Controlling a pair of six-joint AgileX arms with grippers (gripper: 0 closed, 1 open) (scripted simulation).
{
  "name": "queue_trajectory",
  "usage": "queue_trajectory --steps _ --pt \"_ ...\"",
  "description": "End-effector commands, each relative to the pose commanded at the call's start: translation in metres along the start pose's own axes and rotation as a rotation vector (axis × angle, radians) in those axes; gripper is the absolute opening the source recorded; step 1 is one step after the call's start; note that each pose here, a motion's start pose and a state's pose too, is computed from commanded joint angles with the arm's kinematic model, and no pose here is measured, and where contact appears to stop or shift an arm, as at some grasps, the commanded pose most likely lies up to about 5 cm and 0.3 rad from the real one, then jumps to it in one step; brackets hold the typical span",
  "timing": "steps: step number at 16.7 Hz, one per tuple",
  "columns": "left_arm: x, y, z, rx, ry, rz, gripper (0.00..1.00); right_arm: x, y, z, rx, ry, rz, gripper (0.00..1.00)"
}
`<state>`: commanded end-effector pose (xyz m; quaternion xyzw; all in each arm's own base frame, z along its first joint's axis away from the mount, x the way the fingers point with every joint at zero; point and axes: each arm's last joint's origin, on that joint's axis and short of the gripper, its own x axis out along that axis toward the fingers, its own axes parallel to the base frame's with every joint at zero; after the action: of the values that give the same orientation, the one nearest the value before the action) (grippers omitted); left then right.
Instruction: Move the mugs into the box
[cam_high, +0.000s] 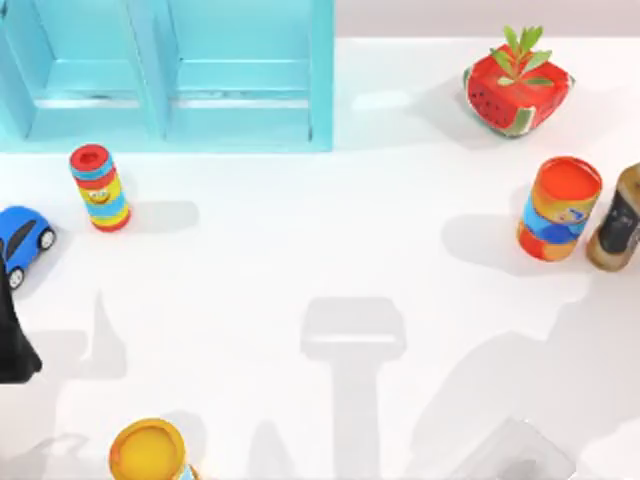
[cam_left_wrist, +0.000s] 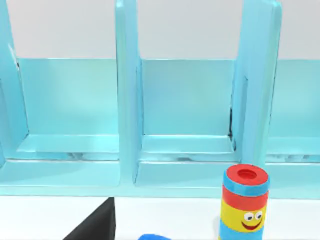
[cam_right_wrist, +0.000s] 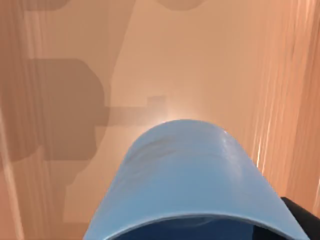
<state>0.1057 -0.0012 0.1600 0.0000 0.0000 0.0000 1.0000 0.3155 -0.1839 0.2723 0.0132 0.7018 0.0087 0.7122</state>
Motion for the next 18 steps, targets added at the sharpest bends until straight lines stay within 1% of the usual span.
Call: queue_trajectory --steps 2,7,12,18 --pt "0.0 0.0 0.0 0.0 0.0 0.0 1.0 0.011 0.001 0.0 0.001 -0.01 -0.005 0.0" --pt "0.0 0.0 0.0 0.0 0.0 0.0 1.0 0.055 0.006 -0.001 0.003 -0.006 -0.004 0.0" --pt "0.0 0.0 0.0 0.0 0.0 0.0 1.0 0.058 0.007 -0.002 0.003 -0.006 -0.005 0.0" --pt "0.0 0.0 0.0 0.0 0.0 0.0 1.0 0.058 0.007 -0.002 0.003 -0.006 -0.005 0.45"
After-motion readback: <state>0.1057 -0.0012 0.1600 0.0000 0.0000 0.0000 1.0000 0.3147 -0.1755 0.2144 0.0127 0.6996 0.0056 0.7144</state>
